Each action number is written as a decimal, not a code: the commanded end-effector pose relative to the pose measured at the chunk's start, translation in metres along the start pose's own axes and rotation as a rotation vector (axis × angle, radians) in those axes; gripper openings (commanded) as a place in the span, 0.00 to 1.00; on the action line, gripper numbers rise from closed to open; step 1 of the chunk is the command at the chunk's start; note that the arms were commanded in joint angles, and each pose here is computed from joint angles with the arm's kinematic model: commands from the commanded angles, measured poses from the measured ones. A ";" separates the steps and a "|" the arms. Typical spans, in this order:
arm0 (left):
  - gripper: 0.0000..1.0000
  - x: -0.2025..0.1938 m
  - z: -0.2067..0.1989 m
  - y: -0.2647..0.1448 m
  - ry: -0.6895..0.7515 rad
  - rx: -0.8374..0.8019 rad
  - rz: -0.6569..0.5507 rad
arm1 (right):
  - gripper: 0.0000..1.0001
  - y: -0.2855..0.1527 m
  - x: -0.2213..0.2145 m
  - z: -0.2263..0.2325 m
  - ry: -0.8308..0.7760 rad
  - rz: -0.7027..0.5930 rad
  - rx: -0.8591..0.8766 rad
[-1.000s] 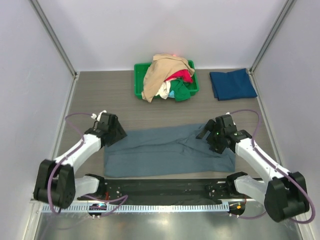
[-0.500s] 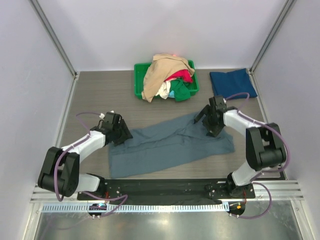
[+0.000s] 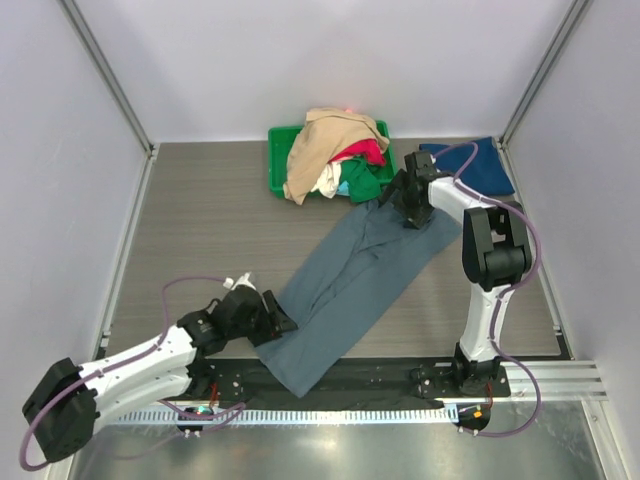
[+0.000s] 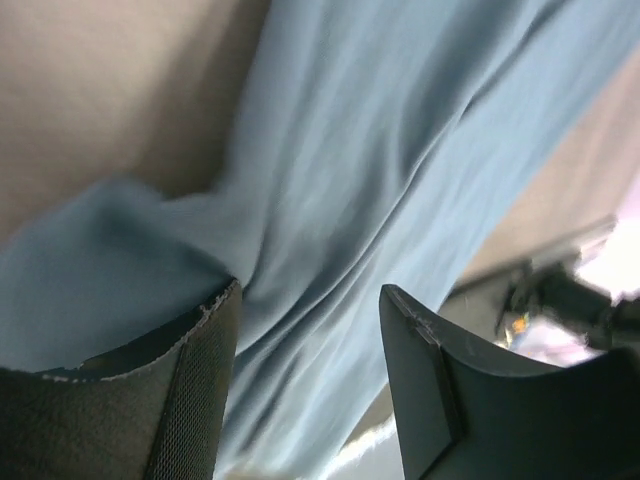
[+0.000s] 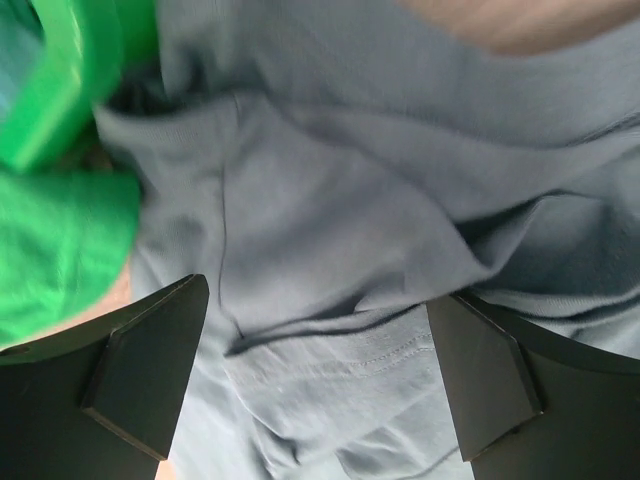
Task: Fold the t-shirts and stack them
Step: Fold the tshirt
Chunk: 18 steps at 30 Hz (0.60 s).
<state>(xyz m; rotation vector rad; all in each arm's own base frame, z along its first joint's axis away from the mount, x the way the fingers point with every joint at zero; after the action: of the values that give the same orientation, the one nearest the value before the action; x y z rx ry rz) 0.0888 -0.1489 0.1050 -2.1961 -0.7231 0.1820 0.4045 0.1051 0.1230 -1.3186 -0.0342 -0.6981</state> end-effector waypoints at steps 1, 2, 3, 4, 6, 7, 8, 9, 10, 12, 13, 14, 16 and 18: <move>0.59 -0.023 0.013 -0.002 -0.091 0.076 0.049 | 0.97 0.034 0.002 -0.029 -0.038 0.005 -0.173; 0.59 -0.023 0.007 -0.003 -0.086 0.063 0.024 | 0.97 0.032 0.013 -0.032 -0.034 -0.013 -0.182; 0.60 -0.030 0.003 -0.004 -0.069 0.065 0.044 | 0.97 0.033 0.018 -0.034 -0.036 -0.018 -0.192; 0.59 -0.031 -0.001 -0.004 -0.052 0.061 0.049 | 0.97 0.032 0.027 -0.033 -0.042 -0.034 -0.206; 0.59 -0.037 -0.019 -0.007 0.003 0.050 0.076 | 0.97 0.024 0.038 -0.037 -0.054 -0.041 -0.243; 0.60 -0.037 -0.025 -0.009 0.030 0.053 0.083 | 0.97 0.019 0.041 -0.037 -0.062 -0.045 -0.261; 0.60 -0.036 -0.033 -0.013 0.063 0.057 0.083 | 0.98 0.004 0.044 -0.036 -0.063 -0.059 -0.266; 0.60 -0.031 -0.046 -0.022 0.123 0.081 0.049 | 0.98 -0.004 0.044 -0.034 -0.068 -0.071 -0.254; 0.61 -0.027 -0.054 -0.028 0.163 0.096 0.017 | 0.98 -0.012 0.043 -0.033 -0.076 -0.080 -0.245; 0.66 -0.012 -0.071 -0.046 0.228 0.137 -0.116 | 0.98 -0.037 0.043 -0.026 -0.126 -0.119 -0.214; 0.68 -0.007 -0.074 -0.052 0.283 0.145 -0.150 | 0.98 -0.047 0.043 -0.025 -0.140 -0.116 -0.217; 0.69 -0.003 -0.076 -0.056 0.312 0.150 -0.185 | 0.98 -0.059 0.045 -0.023 -0.147 -0.129 -0.210; 0.75 0.009 -0.080 -0.063 0.360 0.170 -0.239 | 0.99 -0.090 0.042 -0.018 -0.171 -0.147 -0.181; 0.75 0.023 -0.080 -0.063 0.344 0.186 -0.263 | 0.99 -0.108 0.032 -0.017 -0.183 -0.143 -0.161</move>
<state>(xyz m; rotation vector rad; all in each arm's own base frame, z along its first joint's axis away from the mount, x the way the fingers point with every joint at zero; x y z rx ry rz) 0.0979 -0.1868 0.2164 -2.0944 -0.7398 -0.1490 0.4001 0.0633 0.1678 -1.5544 -0.1044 -0.6826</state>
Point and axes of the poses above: each gripper's point midway between its finger pads, its own y axis out along the fingers, its own z axis along the line the jaws close on, x = y × z, the point moved 10 cm from there along -y, back along the fingers, and after that the axes turned 11 degrees about -y, right-handed, at the moved point
